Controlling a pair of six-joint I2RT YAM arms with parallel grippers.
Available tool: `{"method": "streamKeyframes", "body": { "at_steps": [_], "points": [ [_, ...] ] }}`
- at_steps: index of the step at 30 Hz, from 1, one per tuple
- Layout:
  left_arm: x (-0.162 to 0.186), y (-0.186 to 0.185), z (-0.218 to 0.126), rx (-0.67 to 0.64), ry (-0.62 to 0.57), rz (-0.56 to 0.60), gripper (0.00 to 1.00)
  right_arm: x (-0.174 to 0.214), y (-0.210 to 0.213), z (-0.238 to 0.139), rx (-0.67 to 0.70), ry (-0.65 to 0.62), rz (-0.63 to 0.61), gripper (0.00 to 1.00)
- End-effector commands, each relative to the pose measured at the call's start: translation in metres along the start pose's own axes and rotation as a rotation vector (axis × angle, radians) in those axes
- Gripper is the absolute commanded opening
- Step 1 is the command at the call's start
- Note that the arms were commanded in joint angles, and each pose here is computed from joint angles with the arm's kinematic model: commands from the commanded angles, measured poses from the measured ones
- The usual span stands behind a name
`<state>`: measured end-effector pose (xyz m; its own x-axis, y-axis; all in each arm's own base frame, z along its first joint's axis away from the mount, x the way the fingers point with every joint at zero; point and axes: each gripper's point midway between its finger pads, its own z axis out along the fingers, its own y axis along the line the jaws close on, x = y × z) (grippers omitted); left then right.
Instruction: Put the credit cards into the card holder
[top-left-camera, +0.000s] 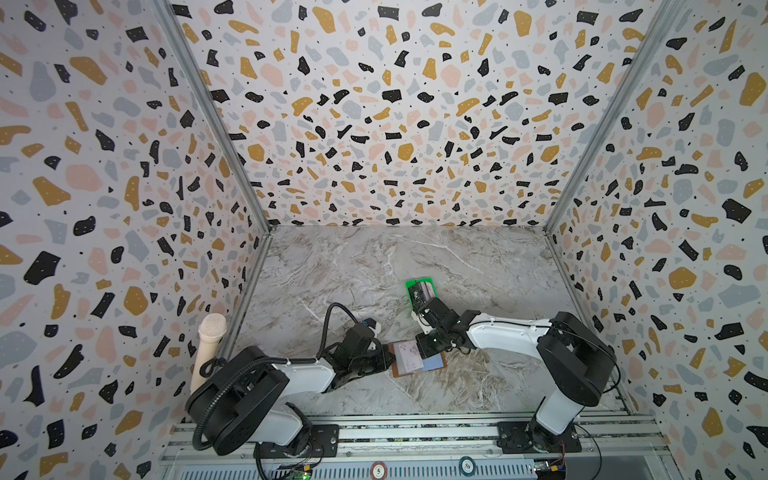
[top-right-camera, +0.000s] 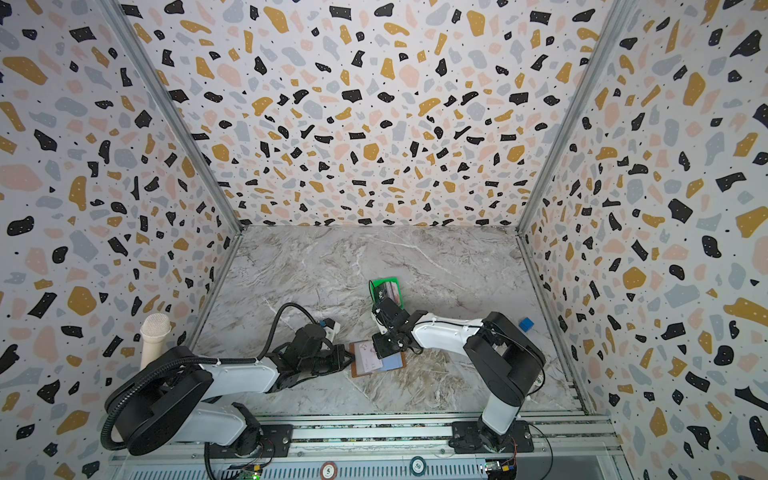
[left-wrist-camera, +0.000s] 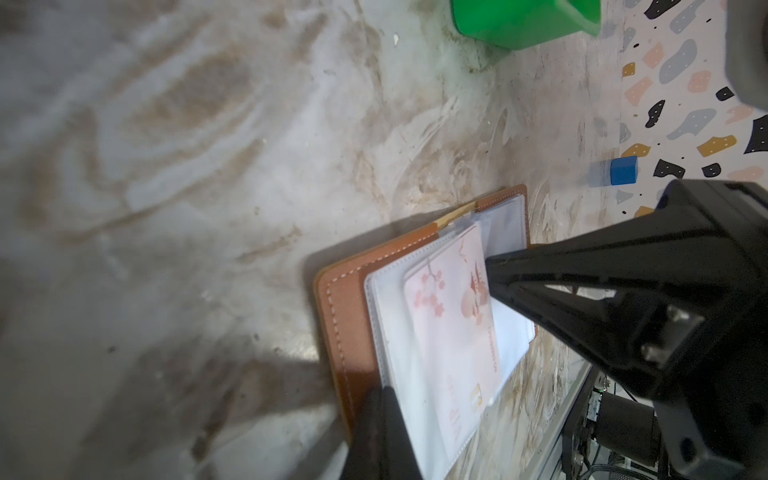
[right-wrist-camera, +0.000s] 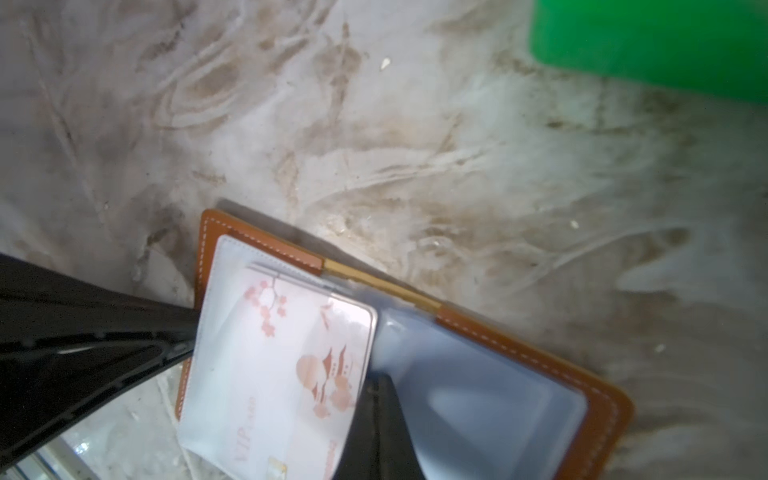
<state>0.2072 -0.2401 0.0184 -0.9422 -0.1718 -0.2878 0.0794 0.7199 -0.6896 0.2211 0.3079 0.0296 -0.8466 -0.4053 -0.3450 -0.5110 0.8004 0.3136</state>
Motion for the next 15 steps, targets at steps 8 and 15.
{"method": "streamKeyframes", "body": {
  "at_steps": [8, 15],
  "points": [
    [0.022, 0.042, 0.001, -0.156, 0.069, -0.041, 0.0, 0.011, 0.036, 0.0, -0.081, 0.019, -0.045, 0.0],
    [0.009, 0.041, -0.011, -0.161, 0.038, -0.034, 0.0, -0.001, 0.023, -0.035, -0.037, -0.077, -0.02, 0.0]
  ]
}}
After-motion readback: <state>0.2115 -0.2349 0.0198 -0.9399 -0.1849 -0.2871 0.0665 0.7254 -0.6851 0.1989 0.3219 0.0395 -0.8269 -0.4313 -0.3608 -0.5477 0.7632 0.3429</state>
